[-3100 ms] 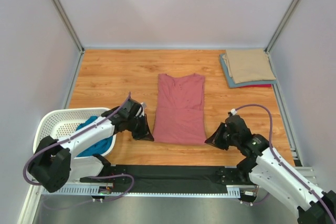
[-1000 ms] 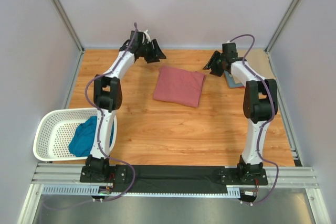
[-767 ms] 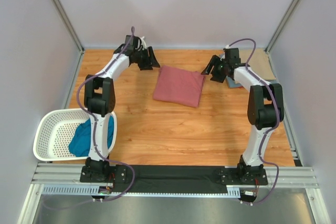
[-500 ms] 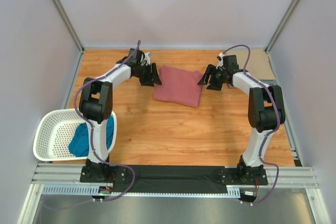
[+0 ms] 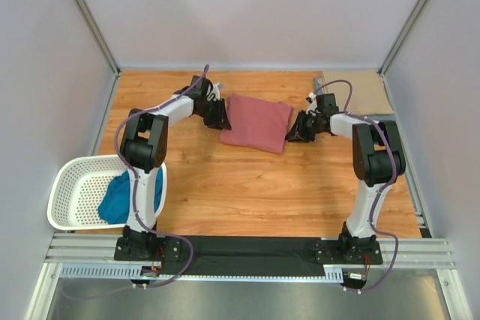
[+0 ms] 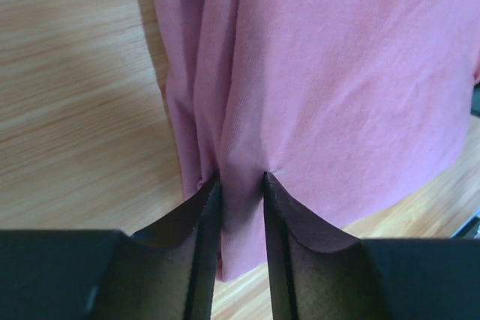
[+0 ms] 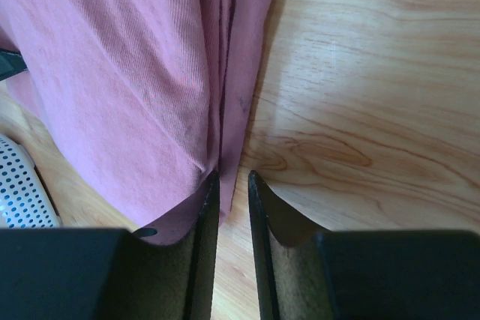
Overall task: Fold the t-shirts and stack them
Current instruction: Fold the tshirt
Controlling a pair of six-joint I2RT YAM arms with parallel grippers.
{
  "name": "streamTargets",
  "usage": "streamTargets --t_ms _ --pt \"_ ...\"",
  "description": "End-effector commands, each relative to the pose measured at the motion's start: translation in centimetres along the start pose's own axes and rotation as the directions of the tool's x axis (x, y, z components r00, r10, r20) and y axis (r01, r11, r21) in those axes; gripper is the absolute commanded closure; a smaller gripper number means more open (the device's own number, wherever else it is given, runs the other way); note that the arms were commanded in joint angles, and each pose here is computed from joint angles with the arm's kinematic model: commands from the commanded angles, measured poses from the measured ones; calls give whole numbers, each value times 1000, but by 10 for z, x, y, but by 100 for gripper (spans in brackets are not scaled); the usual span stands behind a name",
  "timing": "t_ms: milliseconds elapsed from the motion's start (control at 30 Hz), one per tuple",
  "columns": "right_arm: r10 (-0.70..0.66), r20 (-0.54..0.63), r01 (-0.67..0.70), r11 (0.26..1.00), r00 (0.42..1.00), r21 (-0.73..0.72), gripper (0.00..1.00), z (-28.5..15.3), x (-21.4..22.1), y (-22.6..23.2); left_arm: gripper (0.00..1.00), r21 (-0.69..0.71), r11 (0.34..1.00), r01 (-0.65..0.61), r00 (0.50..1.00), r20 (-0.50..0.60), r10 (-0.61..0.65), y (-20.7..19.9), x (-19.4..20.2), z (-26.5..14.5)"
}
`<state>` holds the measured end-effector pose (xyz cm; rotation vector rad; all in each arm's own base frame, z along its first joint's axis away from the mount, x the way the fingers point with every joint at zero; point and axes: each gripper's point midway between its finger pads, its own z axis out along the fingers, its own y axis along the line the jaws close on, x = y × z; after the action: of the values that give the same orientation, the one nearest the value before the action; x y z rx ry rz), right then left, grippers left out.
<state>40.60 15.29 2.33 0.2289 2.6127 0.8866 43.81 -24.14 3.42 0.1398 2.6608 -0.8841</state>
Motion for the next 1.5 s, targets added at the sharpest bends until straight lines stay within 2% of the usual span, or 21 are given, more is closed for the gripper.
streamTargets --t_ms 0,367,500,600,667,800,967,1067,1200,1267,1467 --pt "-49 20 50 998 999 -35 76 -5 2 7 67 -26 1000 3 1000 22 -3 -11 0 -16" --pt "-38 10 39 998 999 -43 76 -44 57 12 66 -137 986 92 996 -3 -93 -12 64 -40" --pt "-87 26 88 994 996 -59 69 -54 62 23 56 -271 953 136 990 3 -141 -1 72 -60" --pt "-126 33 128 990 991 -54 61 -56 51 28 52 -326 936 136 991 62 -122 -2 56 -78" --pt "-143 23 144 988 989 -50 52 -56 46 29 50 -308 944 116 991 106 -88 -13 37 -86" --pt "-165 -3 165 985 986 -51 45 -46 30 32 49 -204 978 52 987 157 -20 -43 -4 -84" --pt "-153 -28 151 985 988 -79 46 -27 15 34 50 -148 989 3 990 142 18 -45 -38 -54" --pt "-140 -52 133 985 989 -114 55 -18 19 37 50 -142 990 23 992 128 -4 -25 -54 -28" --pt "-138 -76 130 986 988 -102 61 -13 36 32 50 -98 992 76 983 173 -58 -5 -85 -24" --pt "-127 -86 118 988 988 -103 63 -13 45 34 50 -93 991 94 984 162 -78 7 -87 -15" --pt "-133 -86 127 990 987 -69 59 -21 61 40 49 -51 996 66 982 179 -56 18 -106 -18"
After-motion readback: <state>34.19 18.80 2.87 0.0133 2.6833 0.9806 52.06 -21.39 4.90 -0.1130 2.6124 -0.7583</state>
